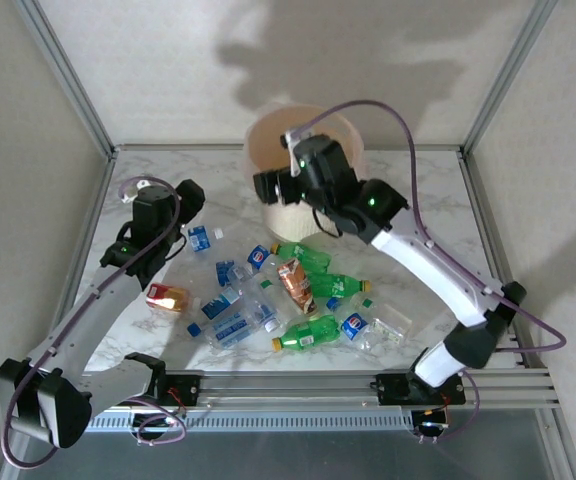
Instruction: Put the plastic bottles in the bin
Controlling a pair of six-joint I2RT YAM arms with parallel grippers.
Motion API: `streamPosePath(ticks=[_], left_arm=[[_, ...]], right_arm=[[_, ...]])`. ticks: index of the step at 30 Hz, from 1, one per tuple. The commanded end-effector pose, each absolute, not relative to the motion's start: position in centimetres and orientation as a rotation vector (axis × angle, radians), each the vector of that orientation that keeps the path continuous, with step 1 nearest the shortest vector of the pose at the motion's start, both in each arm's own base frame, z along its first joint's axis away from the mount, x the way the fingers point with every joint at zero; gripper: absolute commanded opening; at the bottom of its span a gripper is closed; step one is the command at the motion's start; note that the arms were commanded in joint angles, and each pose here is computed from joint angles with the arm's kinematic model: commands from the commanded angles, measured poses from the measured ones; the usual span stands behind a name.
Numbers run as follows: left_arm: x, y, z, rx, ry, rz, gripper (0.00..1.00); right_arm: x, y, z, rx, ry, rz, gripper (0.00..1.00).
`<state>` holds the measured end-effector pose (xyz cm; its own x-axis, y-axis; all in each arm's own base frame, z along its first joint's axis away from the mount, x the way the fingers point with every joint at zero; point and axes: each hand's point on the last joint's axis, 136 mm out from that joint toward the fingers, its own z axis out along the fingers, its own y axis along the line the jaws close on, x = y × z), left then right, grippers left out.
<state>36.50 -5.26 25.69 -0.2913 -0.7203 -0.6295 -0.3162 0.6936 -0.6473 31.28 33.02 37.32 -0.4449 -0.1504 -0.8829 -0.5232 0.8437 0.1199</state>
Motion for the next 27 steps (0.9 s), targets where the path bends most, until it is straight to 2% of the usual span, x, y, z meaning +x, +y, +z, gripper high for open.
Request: streamPosePath(ticks=[1,3,6,10,16,21,27], left_arm=[[36.7,-6.0,25.8,-0.808,1.880,-0.553,0.82],[37.1,-6.7,26.0,-0.791,1.881,-0.569,0.81],[37.5,-8.3,26.5,-0.754,1.886,-0.598,0.81],[37.9,-10.4,26.5,-0.708,1.899,-0.626,0.81],[38.7,-11.8,26.8,-0.690,1.901,-0.657,0.81],[38.8,-11.9,27.2,-0.672,1.893,-0.657,0.81],[39.1,-12.7,27.5,-0.652,1.894,-0.679,0.81]], right_arm=[[29.3,33.6,32.9,-0.570,2.067,0.418,0.91],[28.1,33.5,30.9,-0.545,2.114,0.413,0.92],[27.6,31.5,27.4,-0.421,2.191,0.253,0.99],[27.2,28.8,25.2,-0.241,2.230,0.074,0.99],[26.1,28.5,22.5,-0.268,2.248,0.107,0.99],[24.6,29.1,21.3,-0.332,2.272,0.246,0.99],[22.9,30.2,16.2,-0.455,2.413,0.261,0.95]])
